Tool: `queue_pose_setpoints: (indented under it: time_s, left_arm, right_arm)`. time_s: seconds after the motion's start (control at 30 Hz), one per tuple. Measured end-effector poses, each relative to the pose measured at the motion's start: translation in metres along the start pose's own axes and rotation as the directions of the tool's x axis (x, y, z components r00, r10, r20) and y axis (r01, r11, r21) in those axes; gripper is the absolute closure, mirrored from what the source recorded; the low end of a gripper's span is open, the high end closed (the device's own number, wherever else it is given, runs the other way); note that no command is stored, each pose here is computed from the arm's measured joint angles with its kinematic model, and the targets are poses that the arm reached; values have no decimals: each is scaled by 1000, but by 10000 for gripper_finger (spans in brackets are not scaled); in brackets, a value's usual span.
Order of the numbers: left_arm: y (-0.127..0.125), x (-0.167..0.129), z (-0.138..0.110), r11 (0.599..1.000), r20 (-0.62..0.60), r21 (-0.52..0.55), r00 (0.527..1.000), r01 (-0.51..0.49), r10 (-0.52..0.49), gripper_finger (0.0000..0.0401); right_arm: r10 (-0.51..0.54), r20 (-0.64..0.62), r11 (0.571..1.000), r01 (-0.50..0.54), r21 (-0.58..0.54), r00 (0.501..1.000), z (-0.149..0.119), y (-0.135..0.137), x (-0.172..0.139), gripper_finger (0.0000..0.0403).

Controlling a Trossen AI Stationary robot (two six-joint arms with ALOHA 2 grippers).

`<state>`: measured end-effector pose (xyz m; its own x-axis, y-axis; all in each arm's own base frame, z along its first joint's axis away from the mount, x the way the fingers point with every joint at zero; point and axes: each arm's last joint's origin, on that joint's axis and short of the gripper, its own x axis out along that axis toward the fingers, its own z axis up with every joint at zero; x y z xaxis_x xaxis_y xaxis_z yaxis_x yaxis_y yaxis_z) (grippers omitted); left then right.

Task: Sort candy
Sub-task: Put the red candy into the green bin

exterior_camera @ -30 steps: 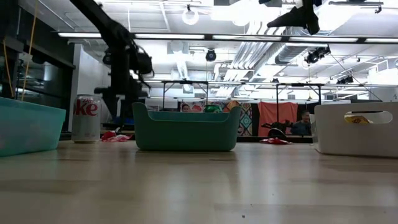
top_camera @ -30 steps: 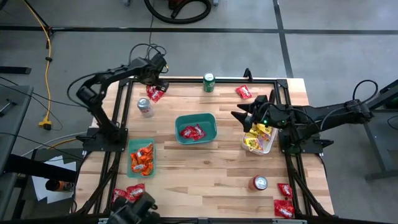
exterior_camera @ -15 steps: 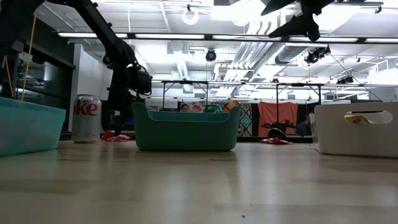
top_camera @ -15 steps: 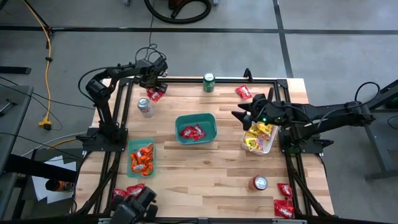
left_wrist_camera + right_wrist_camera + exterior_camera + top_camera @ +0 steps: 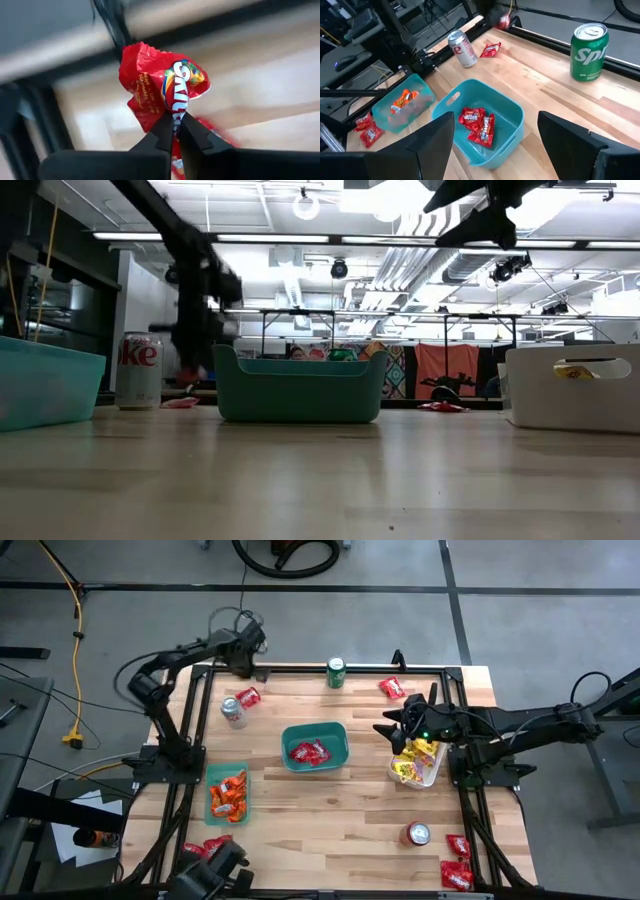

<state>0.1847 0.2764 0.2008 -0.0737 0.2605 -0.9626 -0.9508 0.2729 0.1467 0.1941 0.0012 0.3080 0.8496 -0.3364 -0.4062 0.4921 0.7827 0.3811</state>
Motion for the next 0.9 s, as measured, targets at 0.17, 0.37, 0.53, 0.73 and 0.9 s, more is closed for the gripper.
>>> queue_pose_setpoints:
  time_s: [0.17,0.37,0.53,0.73,0.9]
  left_arm:
    - [7,-68,-4,995,269,14,959,94,-95,400]
    - [-17,-123,-18,932,458,139,813,335,-360,400]
    - [-69,-146,-38,831,468,329,687,448,-556,401]
    - [-130,-175,-81,581,328,586,490,565,-808,401]
    - [-162,-195,-125,411,197,715,401,565,-895,401]
  right_arm:
    - [-12,6,1000,12,-21,1000,1,-2,1,121]
    - [-33,25,999,33,-6,999,5,-6,3,121]
    - [-41,35,999,41,1,999,7,-8,3,121]
    - [-4,73,999,8,-52,997,11,-4,3,121]
    - [143,125,985,-130,-109,982,20,4,1,121]
